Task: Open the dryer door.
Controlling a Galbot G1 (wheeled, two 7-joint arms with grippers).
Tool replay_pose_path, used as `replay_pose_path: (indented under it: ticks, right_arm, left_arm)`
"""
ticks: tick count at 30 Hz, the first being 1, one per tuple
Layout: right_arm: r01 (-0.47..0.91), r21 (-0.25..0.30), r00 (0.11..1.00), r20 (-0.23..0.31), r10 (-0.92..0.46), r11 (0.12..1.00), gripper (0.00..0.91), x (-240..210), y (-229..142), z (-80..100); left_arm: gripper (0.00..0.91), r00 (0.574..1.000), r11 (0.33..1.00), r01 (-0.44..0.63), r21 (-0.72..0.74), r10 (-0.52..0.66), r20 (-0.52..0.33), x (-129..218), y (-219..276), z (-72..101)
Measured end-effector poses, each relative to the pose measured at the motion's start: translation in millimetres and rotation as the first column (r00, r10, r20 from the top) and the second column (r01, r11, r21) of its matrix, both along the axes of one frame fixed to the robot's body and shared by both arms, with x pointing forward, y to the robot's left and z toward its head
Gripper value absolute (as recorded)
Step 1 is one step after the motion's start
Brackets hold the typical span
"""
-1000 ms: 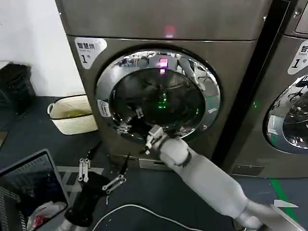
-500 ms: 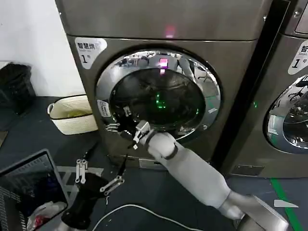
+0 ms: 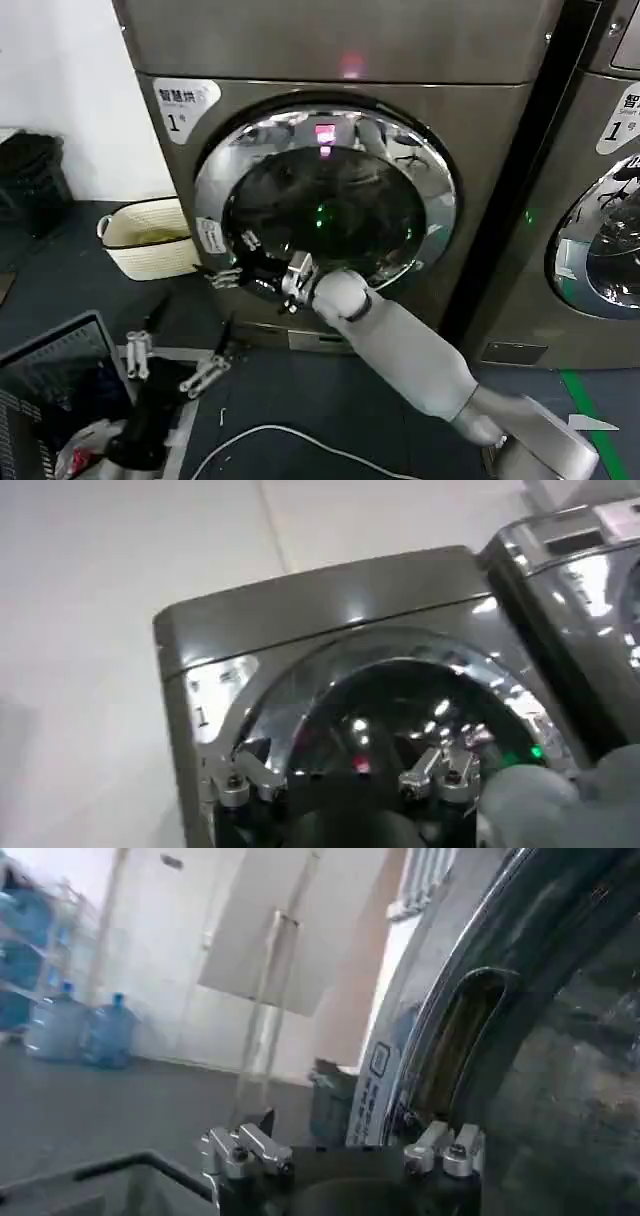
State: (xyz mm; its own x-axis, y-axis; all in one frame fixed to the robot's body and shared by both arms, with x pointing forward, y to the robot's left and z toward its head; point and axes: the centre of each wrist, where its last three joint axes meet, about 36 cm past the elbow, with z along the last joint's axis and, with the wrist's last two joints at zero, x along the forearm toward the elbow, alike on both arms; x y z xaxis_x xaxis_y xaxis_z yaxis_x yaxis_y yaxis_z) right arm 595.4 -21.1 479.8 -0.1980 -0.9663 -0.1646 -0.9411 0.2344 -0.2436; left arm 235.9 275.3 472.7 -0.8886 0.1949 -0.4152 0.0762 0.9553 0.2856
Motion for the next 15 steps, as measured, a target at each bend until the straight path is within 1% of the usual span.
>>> replay_pose_path:
  ticks: [2, 4, 6, 9, 13, 15]
  right_arm:
    - [-0.043, 0.008, 0.999, -0.002, 0.043, 0.999, 0.907, -2.8, -6.6, -3.0]
    - [-0.071, 0.005, 0.997, 0.001, 0.071, 0.997, 0.907, -5.5, -14.4, -5.0]
    - [-0.110, 0.007, 0.994, 0.021, 0.110, 0.994, 0.907, -9.2, -25.6, -6.3]
    - [-0.165, -0.005, 0.985, 0.043, 0.165, 0.986, 0.907, -15.9, -45.4, -8.3]
    - [-0.234, -0.022, 0.968, 0.086, 0.235, 0.972, 0.907, -28.3, -72.1, -5.5]
    - [-0.265, -0.032, 0.958, 0.105, 0.267, 0.964, 0.907, -35.8, -86.4, -2.9]
  left_arm:
    - [0.907, 0.999, 0.999, -0.043, -0.007, 0.043, -0.002, 0.5, 11.6, 0.6]
    - [0.907, 0.997, 0.997, -0.079, -0.001, 0.079, 0.000, 0.7, 24.7, 2.6]
    - [0.907, 0.993, 0.993, -0.114, 0.004, 0.114, 0.012, 1.3, 39.6, 7.5]
    - [0.907, 0.985, 0.986, -0.169, 0.005, 0.169, 0.034, 3.6, 63.4, 17.7]
    - [0.907, 0.973, 0.974, -0.225, 0.024, 0.223, 0.067, 8.6, 89.7, 28.3]
    - [0.907, 0.971, 0.972, -0.231, 0.041, 0.227, 0.075, 12.7, 97.2, 29.5]
